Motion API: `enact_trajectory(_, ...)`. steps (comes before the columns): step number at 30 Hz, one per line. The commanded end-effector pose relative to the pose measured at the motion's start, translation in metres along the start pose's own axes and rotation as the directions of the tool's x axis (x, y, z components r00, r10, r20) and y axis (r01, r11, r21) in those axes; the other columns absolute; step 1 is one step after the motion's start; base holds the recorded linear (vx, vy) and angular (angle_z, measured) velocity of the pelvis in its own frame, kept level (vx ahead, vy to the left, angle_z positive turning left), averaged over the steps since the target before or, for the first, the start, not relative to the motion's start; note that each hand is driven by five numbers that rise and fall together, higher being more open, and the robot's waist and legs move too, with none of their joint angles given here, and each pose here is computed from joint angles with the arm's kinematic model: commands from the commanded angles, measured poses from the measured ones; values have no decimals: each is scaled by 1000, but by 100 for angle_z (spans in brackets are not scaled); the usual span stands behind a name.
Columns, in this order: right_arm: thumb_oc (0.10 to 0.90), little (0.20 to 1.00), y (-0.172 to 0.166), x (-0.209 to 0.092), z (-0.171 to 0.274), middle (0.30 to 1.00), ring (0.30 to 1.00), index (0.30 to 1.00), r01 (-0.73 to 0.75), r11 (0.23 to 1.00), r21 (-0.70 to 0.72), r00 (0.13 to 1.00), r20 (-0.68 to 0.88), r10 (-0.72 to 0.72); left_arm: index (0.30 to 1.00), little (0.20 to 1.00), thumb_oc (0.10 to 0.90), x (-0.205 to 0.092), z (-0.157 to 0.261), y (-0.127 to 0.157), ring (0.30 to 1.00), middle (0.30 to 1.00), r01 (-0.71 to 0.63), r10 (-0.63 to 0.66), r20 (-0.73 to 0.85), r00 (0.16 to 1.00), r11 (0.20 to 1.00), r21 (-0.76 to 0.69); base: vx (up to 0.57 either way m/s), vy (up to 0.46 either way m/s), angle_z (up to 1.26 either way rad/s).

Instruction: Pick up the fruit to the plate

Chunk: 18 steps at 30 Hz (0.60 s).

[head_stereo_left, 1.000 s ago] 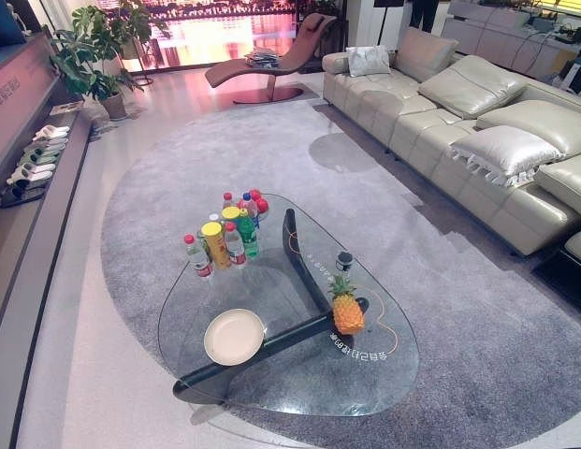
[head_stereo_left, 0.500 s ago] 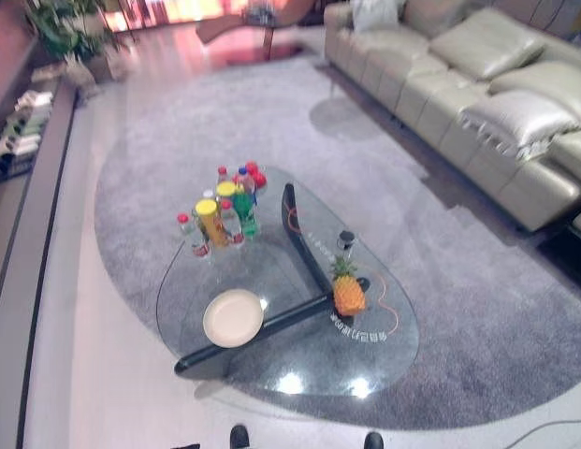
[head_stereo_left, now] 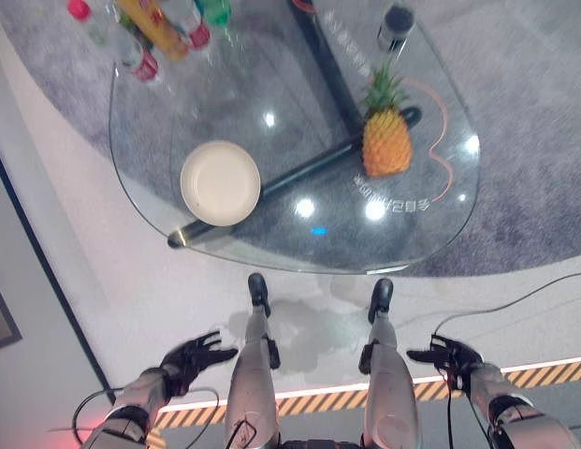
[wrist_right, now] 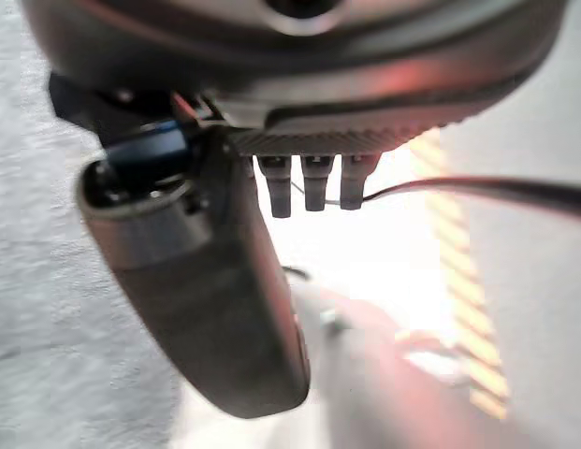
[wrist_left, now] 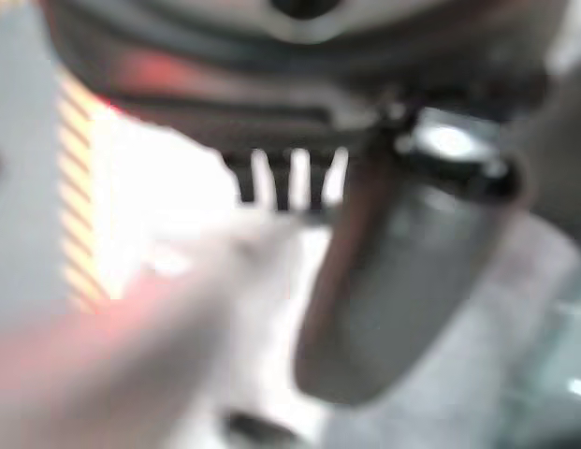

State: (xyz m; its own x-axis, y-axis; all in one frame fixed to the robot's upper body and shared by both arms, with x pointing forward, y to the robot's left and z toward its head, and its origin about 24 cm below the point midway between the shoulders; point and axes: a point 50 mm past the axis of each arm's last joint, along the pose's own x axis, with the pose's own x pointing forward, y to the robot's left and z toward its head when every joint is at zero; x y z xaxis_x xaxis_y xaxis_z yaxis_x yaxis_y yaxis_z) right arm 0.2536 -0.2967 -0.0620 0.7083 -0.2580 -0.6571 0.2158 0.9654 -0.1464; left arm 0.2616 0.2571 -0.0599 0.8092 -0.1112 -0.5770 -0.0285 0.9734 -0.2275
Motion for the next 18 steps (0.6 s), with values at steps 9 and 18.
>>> enact_trajectory(9,800,900,-6,-5,29,900,900,900,87,991,99,964,242,-109,900,900,800,-3,38,14,900,900,-112,197,260,945,945,-307,-5,-12,4)
enact_trajectory(18,800,900,-5,-7,38,900,900,900,116,985,126,935,320,-151,900,900,800,-8,46,24,900,900,-190,324,314,892,901,-390,18,-3,1)
